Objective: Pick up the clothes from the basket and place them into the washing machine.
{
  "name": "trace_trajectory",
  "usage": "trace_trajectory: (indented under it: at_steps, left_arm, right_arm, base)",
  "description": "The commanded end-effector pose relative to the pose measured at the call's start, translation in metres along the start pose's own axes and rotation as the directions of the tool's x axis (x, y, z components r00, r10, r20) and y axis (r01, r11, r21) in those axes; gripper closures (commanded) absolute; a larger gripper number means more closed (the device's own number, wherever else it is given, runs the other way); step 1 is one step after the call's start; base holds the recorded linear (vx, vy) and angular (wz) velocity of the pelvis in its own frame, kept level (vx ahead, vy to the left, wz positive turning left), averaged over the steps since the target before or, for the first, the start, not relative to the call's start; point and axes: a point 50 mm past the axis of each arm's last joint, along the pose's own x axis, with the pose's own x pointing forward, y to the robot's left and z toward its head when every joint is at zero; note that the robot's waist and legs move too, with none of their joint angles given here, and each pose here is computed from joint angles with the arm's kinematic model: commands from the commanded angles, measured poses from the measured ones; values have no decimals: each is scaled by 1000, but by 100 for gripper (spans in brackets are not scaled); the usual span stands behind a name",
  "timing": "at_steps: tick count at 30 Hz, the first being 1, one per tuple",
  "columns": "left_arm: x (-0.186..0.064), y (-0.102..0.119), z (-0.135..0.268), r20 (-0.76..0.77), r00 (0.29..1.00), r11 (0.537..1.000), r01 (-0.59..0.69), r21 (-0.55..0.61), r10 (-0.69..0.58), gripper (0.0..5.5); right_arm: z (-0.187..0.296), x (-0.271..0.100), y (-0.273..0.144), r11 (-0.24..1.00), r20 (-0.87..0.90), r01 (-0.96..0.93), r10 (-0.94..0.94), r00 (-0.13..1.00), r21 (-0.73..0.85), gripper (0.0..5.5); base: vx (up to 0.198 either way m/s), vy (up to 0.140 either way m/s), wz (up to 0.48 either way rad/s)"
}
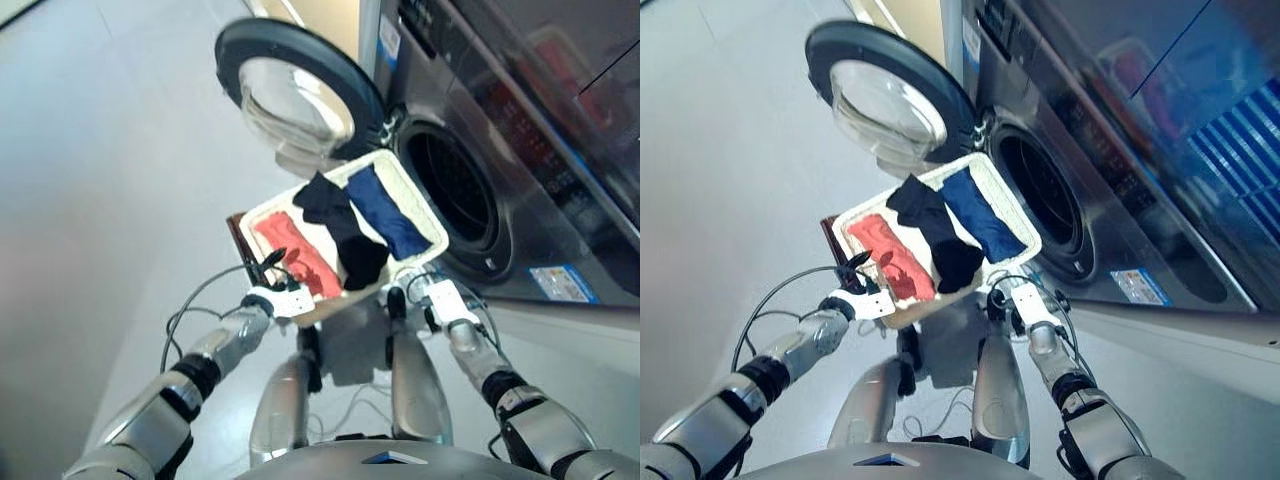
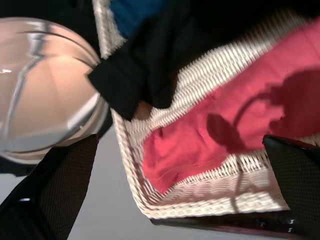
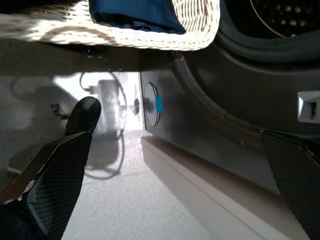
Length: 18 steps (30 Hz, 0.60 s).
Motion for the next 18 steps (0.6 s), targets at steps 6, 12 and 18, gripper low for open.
trace_trajectory:
  at_steps: [6,12,18]
  left_arm:
    - [1,28,-29,-96,986,965,-111,236,137,0]
    - [10,52,-42,-135,974,931,-124,342,180,0]
    - [15,72,-50,-151,964,896,-135,423,217,0]
  right_arm:
    - [35,1,-24,996,206,85,-83,975,0,0]
    - [52,3,-49,983,272,178,-184,945,48,0]
    - [64,2,-67,965,319,233,-259,912,116,0]
  base:
    - [-100,7,12]
    - [-61,5,19]
    - [-19,2,-28]
